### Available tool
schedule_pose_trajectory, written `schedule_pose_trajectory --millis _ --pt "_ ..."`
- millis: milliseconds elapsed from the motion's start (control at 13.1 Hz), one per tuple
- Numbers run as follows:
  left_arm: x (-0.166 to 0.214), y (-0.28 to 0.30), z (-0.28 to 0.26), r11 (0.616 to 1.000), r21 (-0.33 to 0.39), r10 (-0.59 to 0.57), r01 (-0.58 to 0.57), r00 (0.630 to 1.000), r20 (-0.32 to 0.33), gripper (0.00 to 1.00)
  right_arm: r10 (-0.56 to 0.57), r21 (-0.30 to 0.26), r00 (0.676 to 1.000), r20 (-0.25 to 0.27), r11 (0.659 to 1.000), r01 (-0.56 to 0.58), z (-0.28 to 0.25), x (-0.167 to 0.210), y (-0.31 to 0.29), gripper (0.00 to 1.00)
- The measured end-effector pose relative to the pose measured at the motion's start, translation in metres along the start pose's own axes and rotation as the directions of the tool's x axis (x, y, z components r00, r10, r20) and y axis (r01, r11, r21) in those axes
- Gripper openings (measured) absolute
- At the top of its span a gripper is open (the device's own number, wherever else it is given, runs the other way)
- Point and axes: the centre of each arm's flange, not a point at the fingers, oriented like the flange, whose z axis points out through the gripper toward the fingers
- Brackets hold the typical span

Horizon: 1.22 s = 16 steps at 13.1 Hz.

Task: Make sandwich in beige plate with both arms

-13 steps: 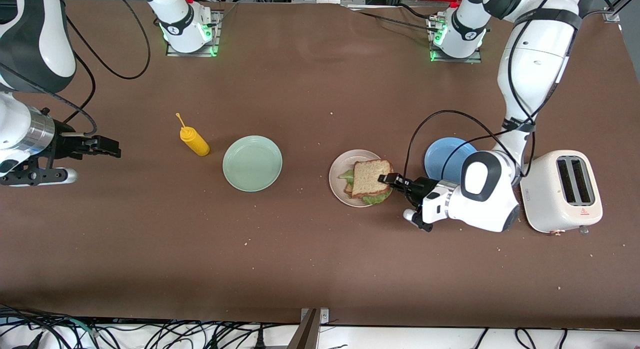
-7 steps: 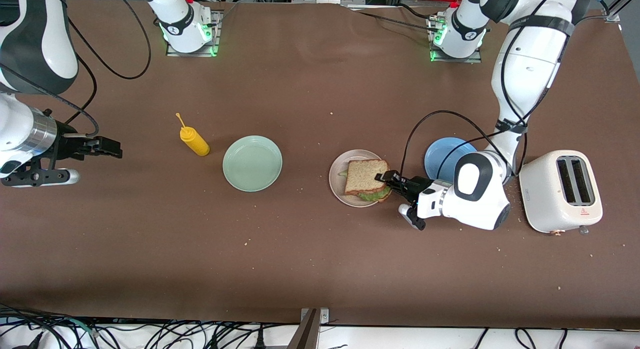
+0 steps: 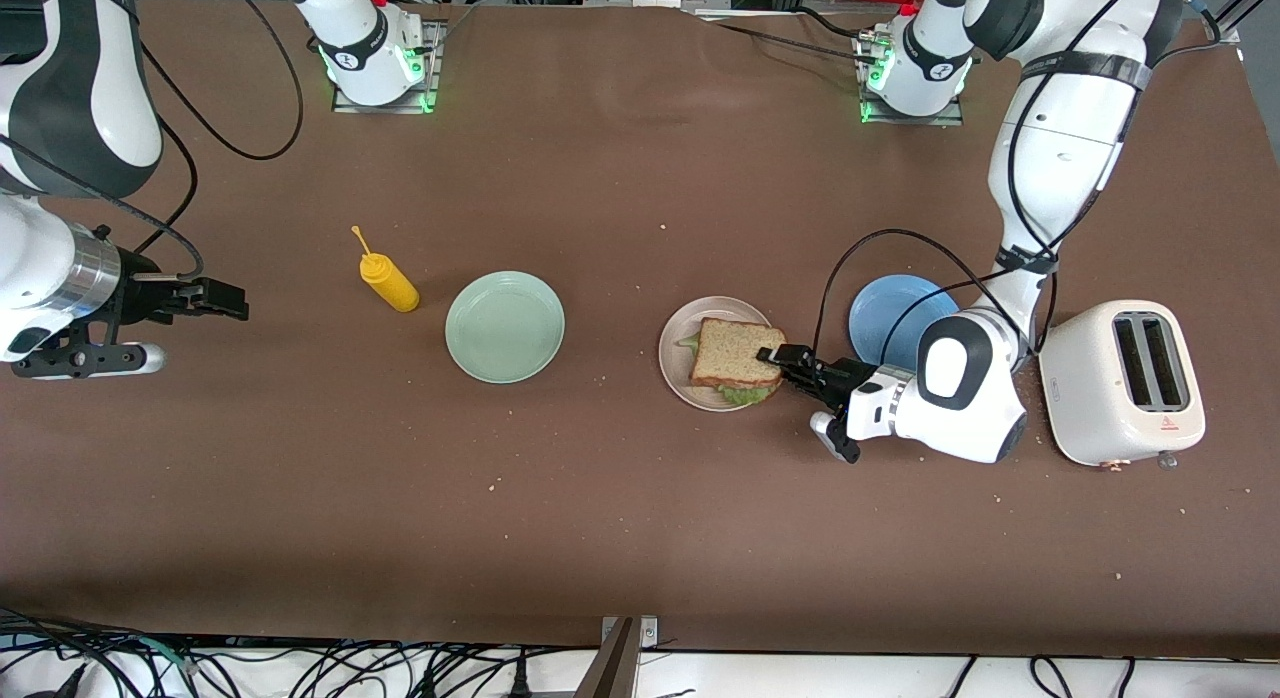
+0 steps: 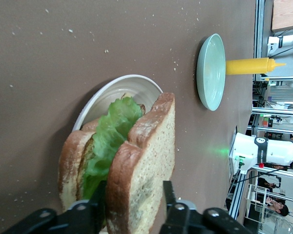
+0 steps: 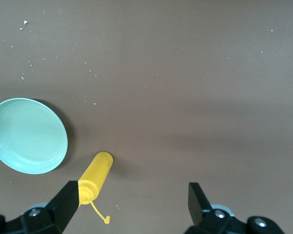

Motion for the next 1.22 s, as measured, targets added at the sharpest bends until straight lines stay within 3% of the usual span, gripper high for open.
schedule_pose_trajectory --millis 305,609,838,990,1218 --pt "0.006 0.021 -0.017 0.999 0.023 0.031 -0.031 0.999 -0.015 1.00 0.000 0.000 1.000 -0.001 1.000 0.000 0.000 0.000 0.000 1.00" --pt "0.006 0.041 -0.034 0.992 0.120 0.023 -0.026 0.999 0.023 1.00 0.000 0.000 1.000 -0.006 1.000 0.000 0.000 0.001 0.000 1.00" --pt "0.002 0.077 -0.063 0.971 0.238 -0.042 0.027 0.998 0.055 1.00 0.000 0.000 1.000 -0.007 1.000 0.000 0.001 0.002 0.000 1.00" --pt "-0.005 0.111 -0.091 0.937 0.342 -0.100 0.070 0.993 0.070 1.00 0.000 0.000 1.000 -0.007 1.000 0.000 0.003 0.003 0.000 1.00" --pt "-0.020 0.162 -0.136 0.849 0.512 -0.173 0.133 0.984 0.030 1.00 0.000 0.000 1.000 -0.008 1.000 0.000 0.003 0.003 0.000 1.00"
